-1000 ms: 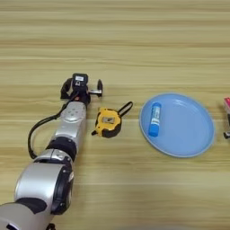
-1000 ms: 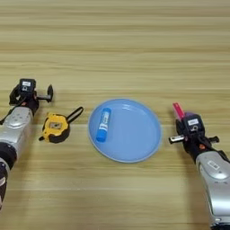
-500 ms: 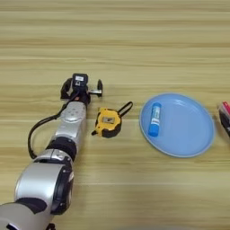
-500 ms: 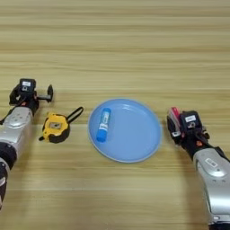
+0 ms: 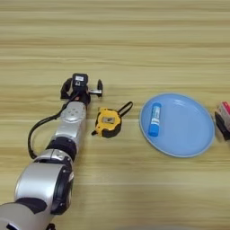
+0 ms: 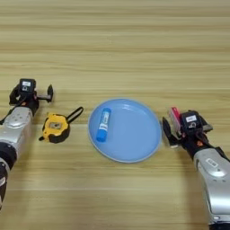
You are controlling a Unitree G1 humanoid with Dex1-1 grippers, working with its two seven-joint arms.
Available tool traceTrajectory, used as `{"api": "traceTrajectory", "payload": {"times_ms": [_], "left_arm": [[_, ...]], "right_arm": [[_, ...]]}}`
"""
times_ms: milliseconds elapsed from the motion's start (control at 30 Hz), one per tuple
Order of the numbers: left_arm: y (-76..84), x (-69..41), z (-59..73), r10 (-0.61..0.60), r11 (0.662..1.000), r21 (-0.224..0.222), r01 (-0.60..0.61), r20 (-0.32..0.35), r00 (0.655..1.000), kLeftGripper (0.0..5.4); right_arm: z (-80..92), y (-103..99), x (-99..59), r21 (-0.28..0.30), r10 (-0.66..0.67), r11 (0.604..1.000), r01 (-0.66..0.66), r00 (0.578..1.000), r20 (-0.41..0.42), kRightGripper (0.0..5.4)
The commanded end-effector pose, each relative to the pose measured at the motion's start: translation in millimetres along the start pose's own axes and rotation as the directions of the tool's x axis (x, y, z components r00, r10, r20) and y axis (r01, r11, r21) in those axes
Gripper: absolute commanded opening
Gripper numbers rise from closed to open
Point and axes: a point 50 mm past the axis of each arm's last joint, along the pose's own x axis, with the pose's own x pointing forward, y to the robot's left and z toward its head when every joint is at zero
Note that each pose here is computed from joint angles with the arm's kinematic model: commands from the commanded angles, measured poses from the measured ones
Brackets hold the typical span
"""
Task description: Move the objects on the table
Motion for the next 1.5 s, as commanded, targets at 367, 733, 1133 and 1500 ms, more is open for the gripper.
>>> {"api": "traceTrajectory", "payload": {"times_ms": [367,733,1133,1500], "left_arm": [[-2.2,2.7,5.9,-0.006,1.0,0.021,0.006,0.013,1.0,5.4],[-3.1,2.5,5.6,-0.007,1.0,0.021,0.007,0.013,1.0,5.4],[-5.2,1.9,5.7,-0.008,1.0,0.019,0.008,0.017,1.0,5.4],[-5.3,1.8,5.8,-0.009,1.0,0.019,0.008,0.018,1.0,5.4]], "right_arm": [[28.1,9.8,2.9,0.016,0.004,1.0,-0.006,0.991,0.131,5.36],[58.9,79.5,12.1,-0.014,0.22,0.975,-0.221,0.96,0.176,5.36],[41.5,132.9,17.9,0.047,0.376,0.925,-0.378,0.925,0.051,5.36],[29.6,139.3,21.9,0.049,0.395,0.917,-0.395,0.919,0.003,5.36]]}}
